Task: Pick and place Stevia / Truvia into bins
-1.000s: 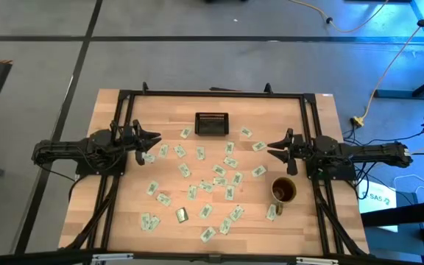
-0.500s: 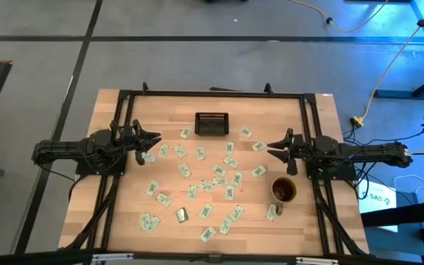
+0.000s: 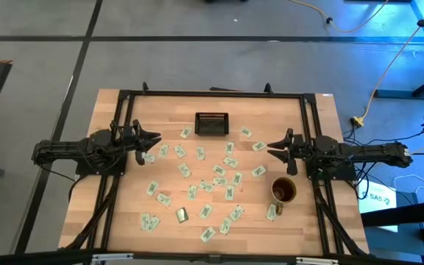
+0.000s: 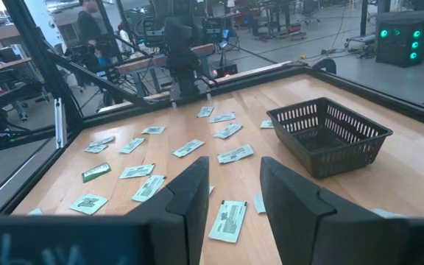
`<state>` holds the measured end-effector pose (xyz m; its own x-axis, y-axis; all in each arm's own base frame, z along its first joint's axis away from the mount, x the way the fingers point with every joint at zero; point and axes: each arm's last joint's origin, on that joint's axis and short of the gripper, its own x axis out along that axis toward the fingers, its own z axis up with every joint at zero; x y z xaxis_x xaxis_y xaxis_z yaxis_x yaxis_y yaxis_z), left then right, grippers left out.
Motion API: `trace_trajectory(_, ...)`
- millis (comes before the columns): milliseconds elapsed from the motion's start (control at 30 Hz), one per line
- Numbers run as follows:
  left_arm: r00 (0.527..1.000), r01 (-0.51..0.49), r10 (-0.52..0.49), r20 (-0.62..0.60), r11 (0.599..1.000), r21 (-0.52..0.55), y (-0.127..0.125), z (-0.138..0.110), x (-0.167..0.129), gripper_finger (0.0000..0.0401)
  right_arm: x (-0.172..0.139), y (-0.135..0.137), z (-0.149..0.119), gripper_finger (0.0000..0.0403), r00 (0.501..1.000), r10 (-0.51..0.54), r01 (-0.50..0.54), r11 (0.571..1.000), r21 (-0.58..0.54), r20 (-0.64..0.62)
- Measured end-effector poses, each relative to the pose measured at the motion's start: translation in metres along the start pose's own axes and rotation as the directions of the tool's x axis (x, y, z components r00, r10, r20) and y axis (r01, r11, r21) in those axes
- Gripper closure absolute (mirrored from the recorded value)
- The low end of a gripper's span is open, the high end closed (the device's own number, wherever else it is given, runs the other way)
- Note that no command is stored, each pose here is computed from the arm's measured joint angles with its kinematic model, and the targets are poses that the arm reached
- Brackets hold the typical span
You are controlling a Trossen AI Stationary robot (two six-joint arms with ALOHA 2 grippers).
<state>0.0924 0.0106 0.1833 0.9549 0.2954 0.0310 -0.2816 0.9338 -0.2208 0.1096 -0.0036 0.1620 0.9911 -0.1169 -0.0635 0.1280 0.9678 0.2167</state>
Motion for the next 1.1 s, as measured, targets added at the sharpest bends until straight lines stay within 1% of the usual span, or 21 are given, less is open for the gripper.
trace_trajectory(100, 1.000, 0.000, 0.000, 0.000, 1.000, 0.000, 0.000, 0.000, 0.000, 0.0311, 0.000, -0.001, 0.000, 0.0276, 1.000, -0.029, 0.029, 1.000, 0.001, 0.007)
trace_trajectory(233, 1.000, 0.000, 0.000, 0.000, 1.000, 0.000, 0.000, 0.000, 0.000, 0.0311, 0.000, -0.005, 0.003, 0.0276, 0.986, -0.159, 0.159, 0.987, 0.013, 0.053)
trace_trajectory(367, 1.000, 0.000, 0.000, 0.000, 1.000, 0.000, 0.000, 0.000, 0.000, 0.0311, -0.002, -0.010, 0.007, 0.0276, 0.936, -0.331, 0.330, 0.943, 0.034, 0.118)
trace_trajectory(433, 1.000, -0.001, 0.001, 0.000, 1.000, 0.000, 0.000, 0.000, 0.000, 0.0311, -0.003, -0.010, 0.010, 0.0276, 0.914, -0.382, 0.378, 0.924, 0.052, 0.139)
trace_trajectory(500, 1.000, 0.000, 0.000, 0.000, 1.000, 0.000, 0.000, 0.000, 0.000, 0.0311, -0.003, -0.008, 0.022, 0.0276, 0.906, -0.392, 0.387, 0.920, 0.057, 0.161)
trace_trajectory(567, 1.000, -0.001, 0.001, 0.000, 1.000, 0.000, 0.000, 0.000, 0.000, 0.0311, -0.003, -0.005, 0.040, 0.0276, 0.895, -0.409, 0.409, 0.912, 0.043, 0.176)
trace_trajectory(667, 1.000, -0.001, 0.001, 0.000, 1.000, 0.000, 0.000, 0.000, 0.000, 0.0311, -0.001, -0.002, 0.070, 0.0276, 0.866, -0.475, 0.479, 0.878, 0.015, 0.154)
trace_trajectory(767, 1.000, -0.021, 0.021, 0.004, 1.000, 0.000, 0.001, 0.000, 0.000, 0.0311, 0.007, -0.001, 0.106, 0.0276, 0.838, -0.541, 0.542, 0.840, 0.002, 0.075)
trace_trajectory(833, 0.999, -0.042, 0.042, 0.010, 0.999, 0.000, 0.001, 0.000, 0.000, 0.0311, 0.015, -0.004, 0.125, 0.0276, 0.816, -0.577, 0.578, 0.816, 0.017, -0.036)
trace_trajectory(900, 0.998, -0.066, 0.066, 0.015, 0.998, -0.001, 0.002, 0.000, 0.000, 0.0311, 0.027, -0.008, 0.140, 0.0276, 0.797, -0.580, 0.593, 0.804, 0.039, -0.169)
trace_trajectory(1000, 0.995, -0.096, 0.096, 0.026, 0.995, -0.003, 0.003, 0.001, 0.000, 0.0311, 0.052, -0.020, 0.152, 0.0276, 0.756, -0.544, 0.609, 0.789, 0.086, -0.363)
trace_trajectory(1100, 0.992, -0.119, 0.119, 0.030, 0.993, -0.003, 0.003, 0.001, 0.000, 0.0311, 0.082, -0.037, 0.152, 0.0276, 0.685, -0.538, 0.659, 0.745, 0.102, -0.492)
